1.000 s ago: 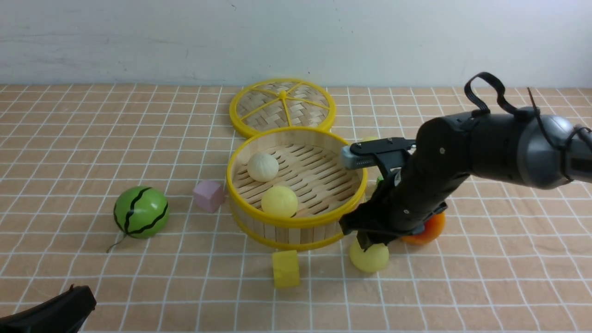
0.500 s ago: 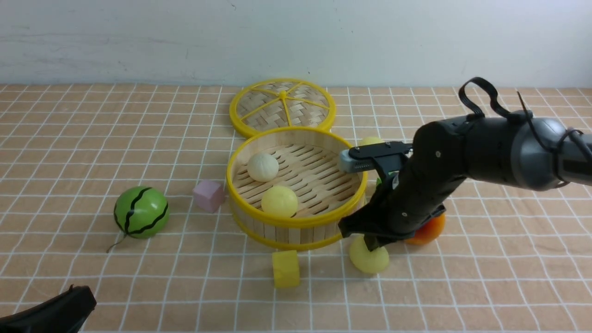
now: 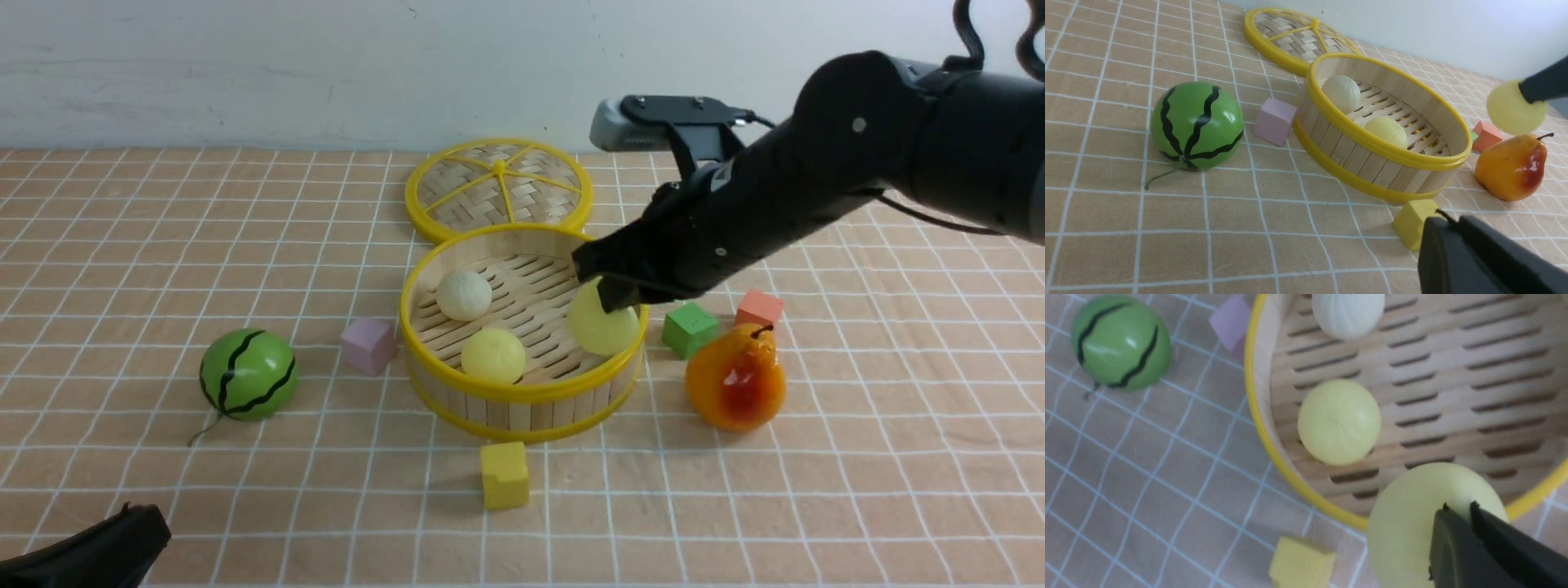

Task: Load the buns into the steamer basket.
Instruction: Use the right arm to put the steamed stuffed bun into the steamer, then use the right arm to grab a steamed stuffed bun

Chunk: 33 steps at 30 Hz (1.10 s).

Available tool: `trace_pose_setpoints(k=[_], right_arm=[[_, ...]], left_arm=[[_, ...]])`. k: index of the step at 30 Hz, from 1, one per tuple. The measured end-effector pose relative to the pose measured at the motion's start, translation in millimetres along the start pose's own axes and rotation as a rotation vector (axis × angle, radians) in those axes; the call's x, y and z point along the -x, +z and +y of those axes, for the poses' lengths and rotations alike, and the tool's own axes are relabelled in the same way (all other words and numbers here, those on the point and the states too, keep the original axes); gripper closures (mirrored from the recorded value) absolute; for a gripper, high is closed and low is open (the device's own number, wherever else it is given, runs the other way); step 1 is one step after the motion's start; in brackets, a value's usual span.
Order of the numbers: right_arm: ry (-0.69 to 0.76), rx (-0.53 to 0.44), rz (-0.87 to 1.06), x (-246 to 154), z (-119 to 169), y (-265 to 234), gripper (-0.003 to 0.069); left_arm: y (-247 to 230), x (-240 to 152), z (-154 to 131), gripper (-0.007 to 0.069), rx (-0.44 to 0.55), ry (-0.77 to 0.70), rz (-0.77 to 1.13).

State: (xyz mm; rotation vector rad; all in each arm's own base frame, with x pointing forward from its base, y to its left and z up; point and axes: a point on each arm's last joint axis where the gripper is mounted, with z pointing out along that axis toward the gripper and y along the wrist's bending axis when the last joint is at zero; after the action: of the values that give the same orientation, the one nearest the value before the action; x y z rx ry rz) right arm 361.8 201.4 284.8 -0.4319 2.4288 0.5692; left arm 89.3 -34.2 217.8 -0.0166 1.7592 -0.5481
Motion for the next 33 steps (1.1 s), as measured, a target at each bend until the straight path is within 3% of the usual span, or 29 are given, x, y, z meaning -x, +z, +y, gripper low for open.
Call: trace_pose_setpoints(k=[4, 9, 13, 16, 20, 23, 25, 26, 28, 33], right_arm=[[0.017, -0.015, -0.038, 5, -9, 32, 0.0645], [0.047, -0.046, -0.006, -4, -24, 78, 0.0581], [0.032, -0.061, 0.019, -9, -28, 88, 0.0481], [0.027, -0.06, 0.002, -5, -26, 81, 0.0335], [-0.021, -0.064, -0.069, 15, -18, 53, 0.0253], [-0.061, -0.097, -0.131, 37, -22, 22, 0.0257], [-0.037, -0.143, -0.139, 49, -38, 9, 0.0297], [-0.037, -0.143, -0.139, 49, -38, 9, 0.0297], [0.014, -0.192, -0.109, 55, -65, 10, 0.0356], [0.058, -0.225, -0.065, 56, -96, 40, 0.0392]], left_arm=[[0, 0, 0, 0.0596, 0.0, 0.0, 0.0], [0, 0, 0, 0.0593, 0.0, 0.0, 0.0], [0, 0, 0, 0.0592, 0.0, 0.0, 0.0], [0, 0, 0, 0.0589, 0.0, 0.0, 0.0], [0, 0, 0, 0.0586, 0.0, 0.0, 0.0], [0, 0, 0, 0.0584, 0.0, 0.0, 0.0], [0, 0, 0, 0.058, 0.0, 0.0, 0.0], [0, 0, 0, 0.0579, 0.0, 0.0, 0.0], [0, 0, 0, 0.0576, 0.0, 0.0, 0.0], [0, 0, 0, 0.0572, 0.0, 0.0, 0.0]])
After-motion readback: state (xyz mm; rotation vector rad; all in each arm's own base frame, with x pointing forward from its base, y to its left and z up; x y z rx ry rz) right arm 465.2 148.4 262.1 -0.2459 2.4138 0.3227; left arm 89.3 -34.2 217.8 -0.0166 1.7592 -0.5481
